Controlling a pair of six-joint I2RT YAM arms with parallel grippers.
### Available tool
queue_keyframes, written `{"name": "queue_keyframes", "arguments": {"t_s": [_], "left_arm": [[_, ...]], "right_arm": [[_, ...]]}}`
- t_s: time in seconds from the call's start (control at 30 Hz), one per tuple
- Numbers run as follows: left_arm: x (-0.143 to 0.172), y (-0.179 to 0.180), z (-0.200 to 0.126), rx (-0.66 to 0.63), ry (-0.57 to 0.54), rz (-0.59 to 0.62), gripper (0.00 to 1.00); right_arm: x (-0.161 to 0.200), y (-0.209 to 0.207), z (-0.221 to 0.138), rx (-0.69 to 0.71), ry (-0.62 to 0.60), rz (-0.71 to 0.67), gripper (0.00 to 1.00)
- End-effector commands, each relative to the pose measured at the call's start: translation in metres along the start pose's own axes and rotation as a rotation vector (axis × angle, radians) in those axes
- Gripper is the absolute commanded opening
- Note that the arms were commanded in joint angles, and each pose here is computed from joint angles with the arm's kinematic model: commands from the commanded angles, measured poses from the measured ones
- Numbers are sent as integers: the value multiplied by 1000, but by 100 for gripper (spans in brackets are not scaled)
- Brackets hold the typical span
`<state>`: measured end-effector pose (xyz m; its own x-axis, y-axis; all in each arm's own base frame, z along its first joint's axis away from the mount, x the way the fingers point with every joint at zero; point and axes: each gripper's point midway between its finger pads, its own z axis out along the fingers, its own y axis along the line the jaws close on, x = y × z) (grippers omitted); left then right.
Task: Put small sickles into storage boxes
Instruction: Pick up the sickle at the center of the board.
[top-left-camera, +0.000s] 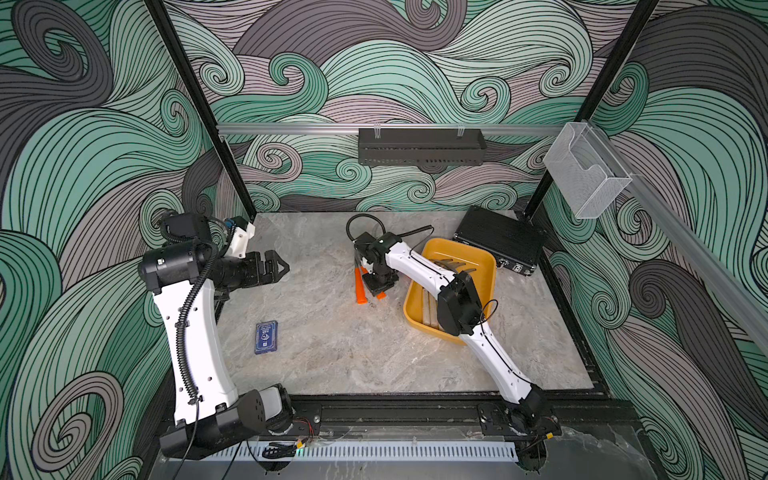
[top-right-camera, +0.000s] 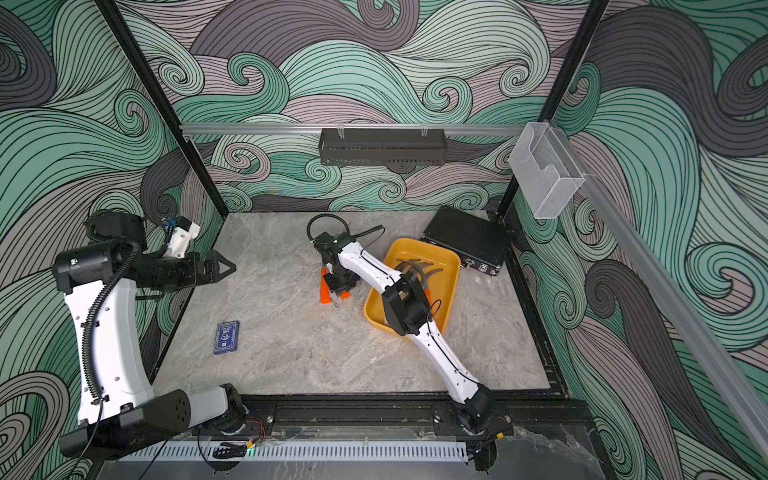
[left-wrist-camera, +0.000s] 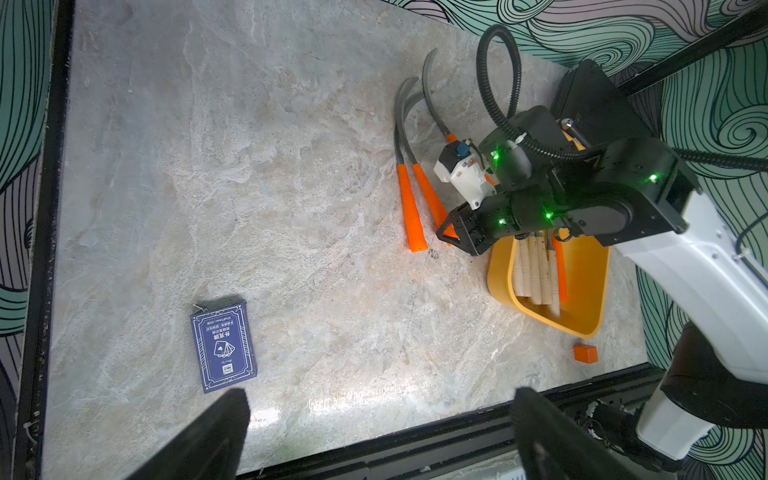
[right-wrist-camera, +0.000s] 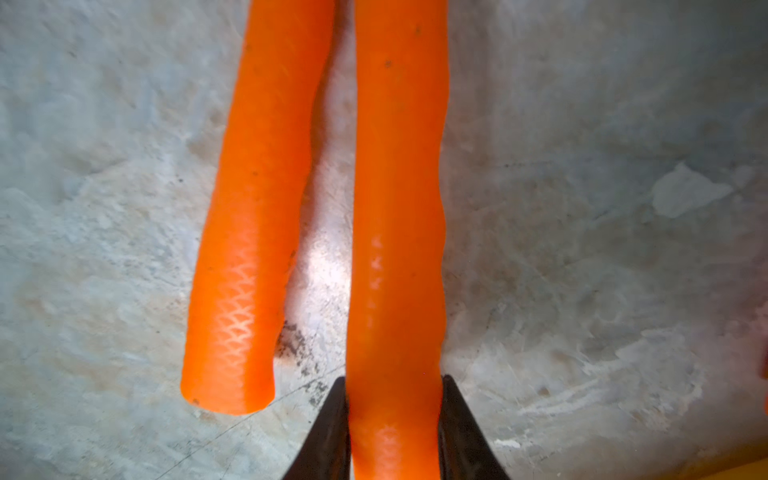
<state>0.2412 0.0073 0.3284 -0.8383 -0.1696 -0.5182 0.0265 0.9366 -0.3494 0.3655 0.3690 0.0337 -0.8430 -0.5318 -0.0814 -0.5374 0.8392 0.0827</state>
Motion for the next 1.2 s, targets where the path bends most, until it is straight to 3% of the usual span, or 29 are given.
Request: {"name": "queue_keyframes", "arguments": {"t_s": [0.0,0.3,0.6,0.9,1.17], "left_arm": [[-4,-8,-9,17,-36,4,99],[-4,-10,-13,18,-47,18,99],[-6,-13,-17,17,-60,30,99],[-2,-17,-20,30,-55,40,98],[-2,-21,-21,48,-60,32,99]], "right_arm": [[-11,3,-42,-30,-81,4,0],[-17,10,-66,-99,-123,36,0],[-4,11,-123,-153,-188,30,0],[50,8,-166,-191,-172,-4,0],[119,-13,-173,-155,-111,15,0]]}}
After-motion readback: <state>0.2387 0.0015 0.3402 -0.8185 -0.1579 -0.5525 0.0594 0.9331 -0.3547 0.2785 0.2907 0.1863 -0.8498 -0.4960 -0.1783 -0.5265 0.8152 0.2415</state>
